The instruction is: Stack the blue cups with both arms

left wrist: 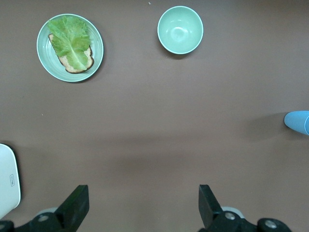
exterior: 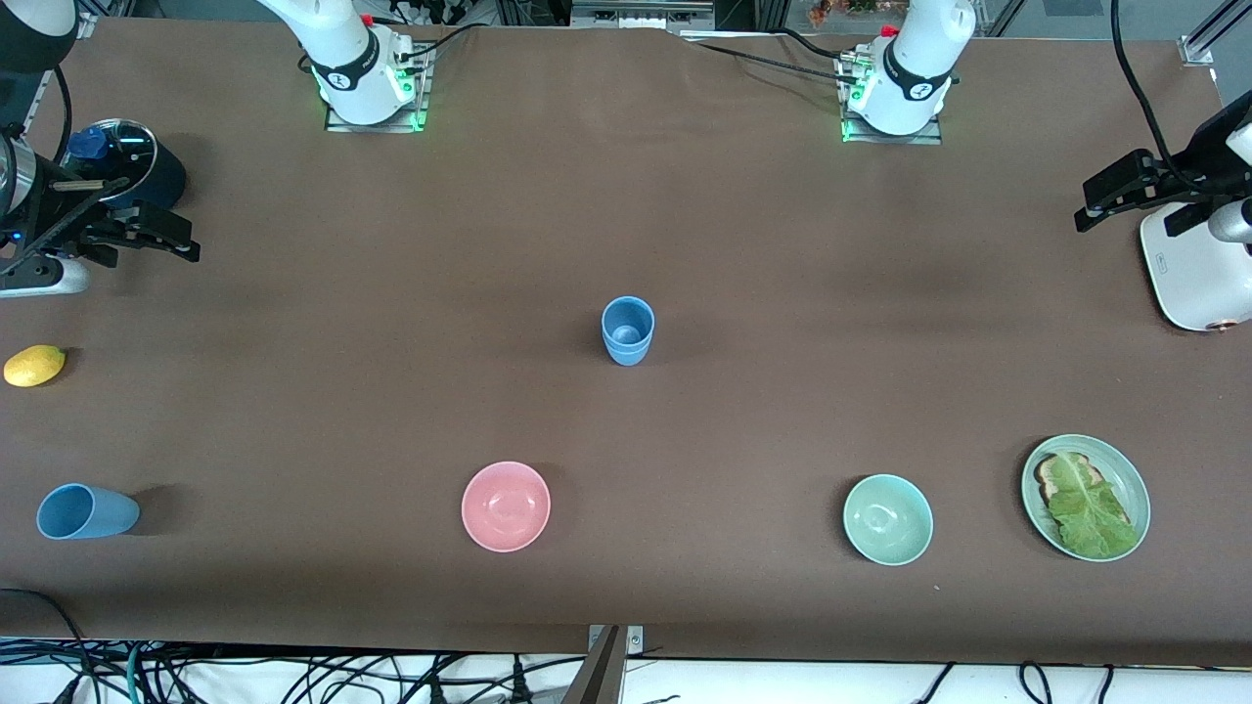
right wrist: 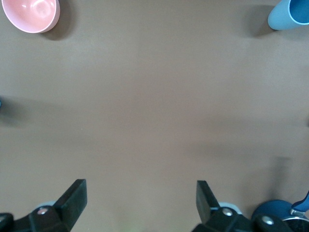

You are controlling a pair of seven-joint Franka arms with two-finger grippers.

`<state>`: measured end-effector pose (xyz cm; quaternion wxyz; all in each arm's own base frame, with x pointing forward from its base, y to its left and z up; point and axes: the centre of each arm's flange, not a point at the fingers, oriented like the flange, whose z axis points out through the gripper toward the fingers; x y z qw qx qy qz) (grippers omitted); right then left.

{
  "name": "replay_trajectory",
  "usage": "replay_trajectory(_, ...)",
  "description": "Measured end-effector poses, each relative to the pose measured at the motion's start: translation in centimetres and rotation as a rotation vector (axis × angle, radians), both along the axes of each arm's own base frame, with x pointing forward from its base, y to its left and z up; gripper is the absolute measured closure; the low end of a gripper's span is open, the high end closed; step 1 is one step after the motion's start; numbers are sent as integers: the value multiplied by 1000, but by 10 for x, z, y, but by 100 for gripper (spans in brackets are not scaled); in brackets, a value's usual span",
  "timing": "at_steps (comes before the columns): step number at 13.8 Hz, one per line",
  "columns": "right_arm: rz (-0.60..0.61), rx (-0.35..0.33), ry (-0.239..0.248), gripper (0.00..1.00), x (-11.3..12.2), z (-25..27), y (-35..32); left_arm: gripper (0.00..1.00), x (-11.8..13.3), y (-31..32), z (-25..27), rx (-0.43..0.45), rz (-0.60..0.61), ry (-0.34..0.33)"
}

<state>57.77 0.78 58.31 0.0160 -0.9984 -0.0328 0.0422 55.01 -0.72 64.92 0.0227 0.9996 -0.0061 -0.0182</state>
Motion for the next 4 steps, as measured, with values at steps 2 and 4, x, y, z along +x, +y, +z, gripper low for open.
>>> replay_trajectory(2, 0, 0, 0, 0, 0, 0, 0, 0, 0, 0, -1, 0, 0, 4)
replay_trajectory(4, 0, 0, 0, 0, 0, 0, 0, 0, 0, 0, -2, 0, -1, 5)
